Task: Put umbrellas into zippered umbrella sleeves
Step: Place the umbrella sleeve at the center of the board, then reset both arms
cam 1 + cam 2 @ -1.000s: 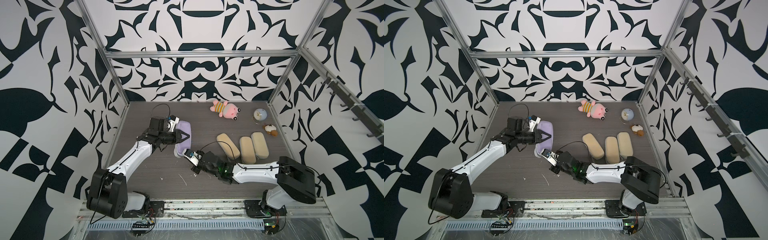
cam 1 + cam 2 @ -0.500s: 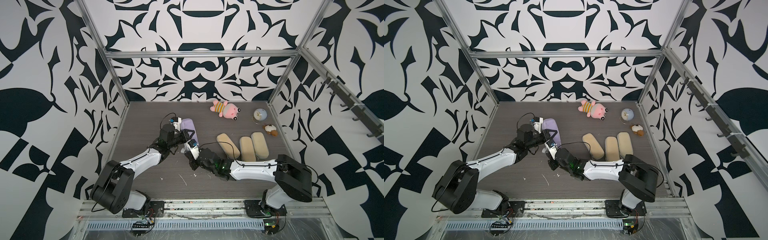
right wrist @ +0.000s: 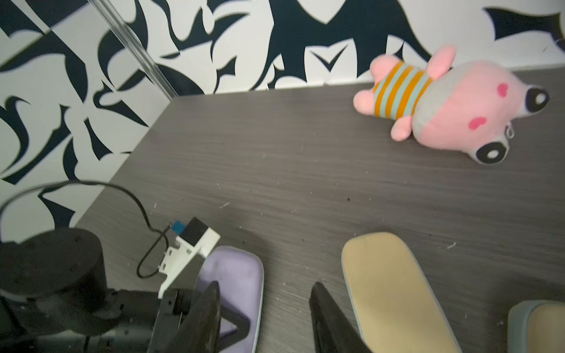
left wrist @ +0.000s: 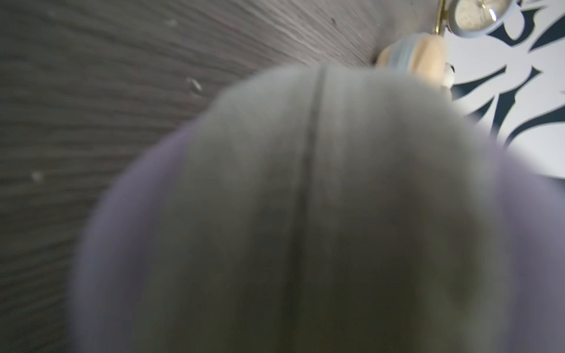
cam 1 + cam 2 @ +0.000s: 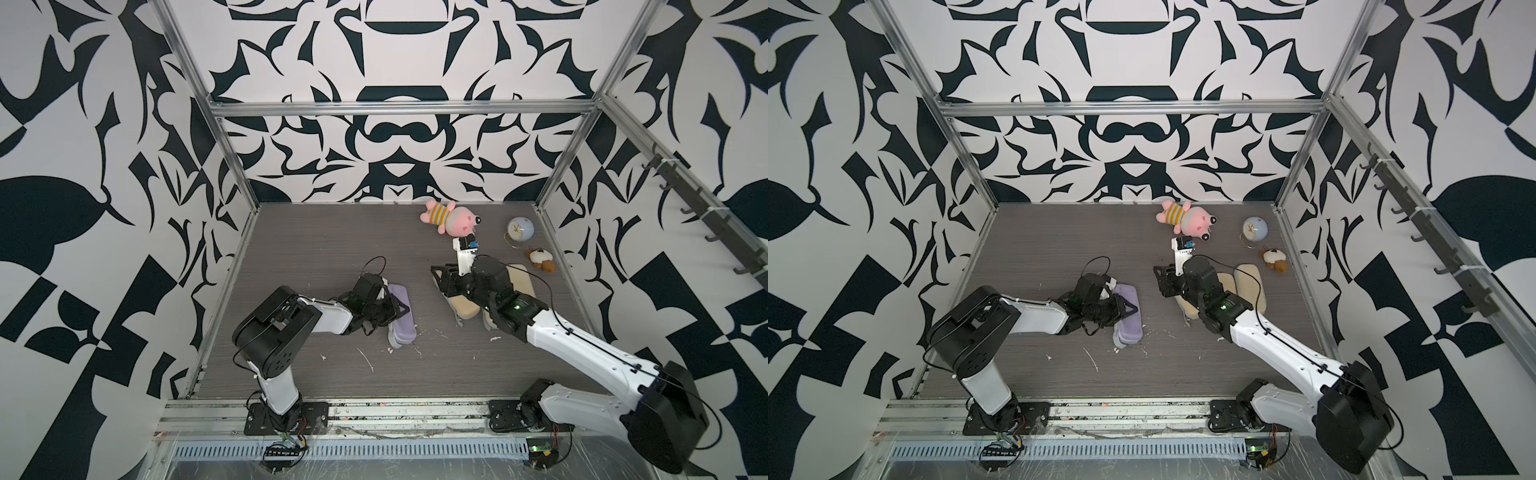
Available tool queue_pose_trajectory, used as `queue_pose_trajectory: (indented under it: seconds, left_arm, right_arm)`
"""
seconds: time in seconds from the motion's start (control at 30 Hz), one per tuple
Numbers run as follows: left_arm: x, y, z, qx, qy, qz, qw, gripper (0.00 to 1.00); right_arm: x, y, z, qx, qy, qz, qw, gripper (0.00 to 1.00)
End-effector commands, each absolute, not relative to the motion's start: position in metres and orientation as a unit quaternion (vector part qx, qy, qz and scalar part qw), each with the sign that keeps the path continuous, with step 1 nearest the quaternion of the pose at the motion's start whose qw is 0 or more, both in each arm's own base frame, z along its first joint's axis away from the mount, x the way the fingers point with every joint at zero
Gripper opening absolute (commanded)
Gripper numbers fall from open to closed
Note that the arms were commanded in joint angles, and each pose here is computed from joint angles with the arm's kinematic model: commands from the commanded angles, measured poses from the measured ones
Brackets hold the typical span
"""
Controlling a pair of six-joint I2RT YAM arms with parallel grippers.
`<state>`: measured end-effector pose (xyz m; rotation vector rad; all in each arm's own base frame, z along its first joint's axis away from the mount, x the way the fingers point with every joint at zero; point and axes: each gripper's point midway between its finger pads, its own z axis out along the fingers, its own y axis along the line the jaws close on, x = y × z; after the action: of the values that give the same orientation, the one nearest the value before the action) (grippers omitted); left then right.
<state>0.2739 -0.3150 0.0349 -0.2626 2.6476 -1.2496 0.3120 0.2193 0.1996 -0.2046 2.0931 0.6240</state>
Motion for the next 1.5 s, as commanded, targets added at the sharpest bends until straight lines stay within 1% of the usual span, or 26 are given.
queue_pose_trajectory:
  seconds: [0.0,0.03,0.07,0.17,0.23,0.33,0.43,0.53,0.6,0.63,0.67,0.7,0.8,0.9,0.97,1.03,1.1,1.17,1.2,1.23,1.27,1.3,1.37,1.4,1.43,1.47]
  left_arm:
    - [0.282,-0.298,0.032,-0.112,0.920,-0.365,0.087,0.66]
    - [0.278,-0.285,0.030,-0.113,0.932,-0.335,0.081,0.80]
    - [0.275,-0.271,0.030,-0.111,0.944,-0.299,0.081,1.00]
    - [0.266,-0.236,0.033,-0.098,0.966,-0.226,0.079,0.99]
    - [0.268,-0.226,0.047,-0.092,0.966,-0.223,0.093,1.00]
    - [0.276,-0.218,0.084,-0.065,0.963,-0.218,0.147,0.99]
    - [0.286,-0.193,0.127,-0.019,0.956,-0.173,0.234,0.99]
    - [0.306,-0.146,0.175,0.005,0.920,-0.079,0.383,0.99]
    - [0.317,-0.116,0.202,0.032,0.872,-0.003,0.489,0.99]
    - [0.320,-0.098,0.206,0.026,0.850,0.039,0.524,0.99]
    - [0.321,-0.070,0.212,-0.007,0.824,0.089,0.560,0.99]
    - [0.320,-0.046,0.214,-0.043,0.806,0.118,0.579,0.99]
    - [0.311,0.016,0.198,-0.135,0.781,0.149,0.591,0.99]
    - [0.308,0.044,0.176,-0.165,0.762,0.140,0.611,0.99]
    - [0.312,0.055,0.158,-0.184,0.754,0.098,0.623,0.99]
    - [0.319,0.059,0.140,-0.197,0.755,0.037,0.624,0.99]
    - [0.329,0.062,0.134,-0.201,0.744,0.009,0.637,0.99]
    - [0.347,0.048,0.138,-0.141,0.753,-0.002,0.642,0.99]
    - [0.355,0.046,0.136,-0.124,0.765,0.000,0.633,0.99]
    - [0.361,0.045,0.126,-0.117,0.779,0.003,0.616,0.99]
    - [0.368,0.046,0.123,-0.113,0.781,0.008,0.615,0.99]
    - [0.375,0.048,0.115,-0.117,0.789,0.008,0.603,0.99]
    - [0.382,0.047,0.096,-0.118,0.801,0.002,0.586,0.99]
    - [0.388,0.051,0.097,-0.117,0.786,0.012,0.608,0.99]
    - [0.387,0.051,0.095,-0.117,0.786,0.014,0.607,0.99]
    - [0.382,0.055,0.091,-0.135,0.803,0.017,0.580,0.99]
  right_arm:
    - [0.313,0.227,0.228,-0.092,0.834,0.273,0.470,0.47]
    - [0.312,0.225,0.228,-0.097,0.835,0.268,0.471,0.47]
    - [0.311,0.221,0.228,-0.102,0.838,0.256,0.472,0.47]
    - [0.309,0.199,0.225,-0.106,0.848,0.218,0.470,0.48]
    - [0.311,0.182,0.221,-0.100,0.858,0.200,0.462,0.48]
    - [0.316,0.149,0.224,-0.076,0.867,0.170,0.462,0.48]
    - [0.326,0.095,0.226,-0.010,0.869,0.104,0.484,0.50]
    - [0.333,0.032,0.217,0.050,0.849,-0.005,0.526,0.52]
    - [0.335,-0.006,0.202,0.095,0.837,-0.061,0.535,0.53]
    - [0.335,-0.019,0.196,0.113,0.834,-0.075,0.535,0.53]
    - [0.337,-0.029,0.187,0.122,0.831,-0.089,0.536,0.53]
    - [0.337,-0.037,0.180,0.129,0.826,-0.112,0.537,0.53]
    - [0.342,-0.046,0.162,0.142,0.810,-0.134,0.554,0.53]
    - [0.352,-0.042,0.149,0.137,0.797,-0.121,0.575,0.53]
    - [0.360,-0.035,0.140,0.115,0.802,-0.114,0.575,0.55]
    - [0.364,-0.028,0.134,0.104,0.800,-0.099,0.583,0.55]
    - [0.369,-0.022,0.128,0.080,0.807,-0.093,0.578,0.56]
    - [0.370,-0.016,0.122,0.064,0.808,-0.084,0.580,0.60]
    - [0.371,-0.015,0.119,0.063,0.807,-0.082,0.581,0.61]
    - [0.370,-0.014,0.114,0.061,0.806,-0.079,0.584,0.64]
    - [0.370,-0.011,0.106,0.055,0.806,-0.072,0.586,0.71]
    - [0.372,-0.005,0.097,0.043,0.806,-0.060,0.588,0.98]
    - [0.380,0.010,0.087,0.003,0.801,-0.047,0.597,0.99]
    - [0.379,-0.001,0.082,0.023,0.816,-0.087,0.571,1.00]
    - [0.383,-0.007,0.081,0.051,0.827,-0.086,0.553,1.00]
    - [0.384,-0.007,0.085,0.044,0.817,-0.085,0.568,1.00]
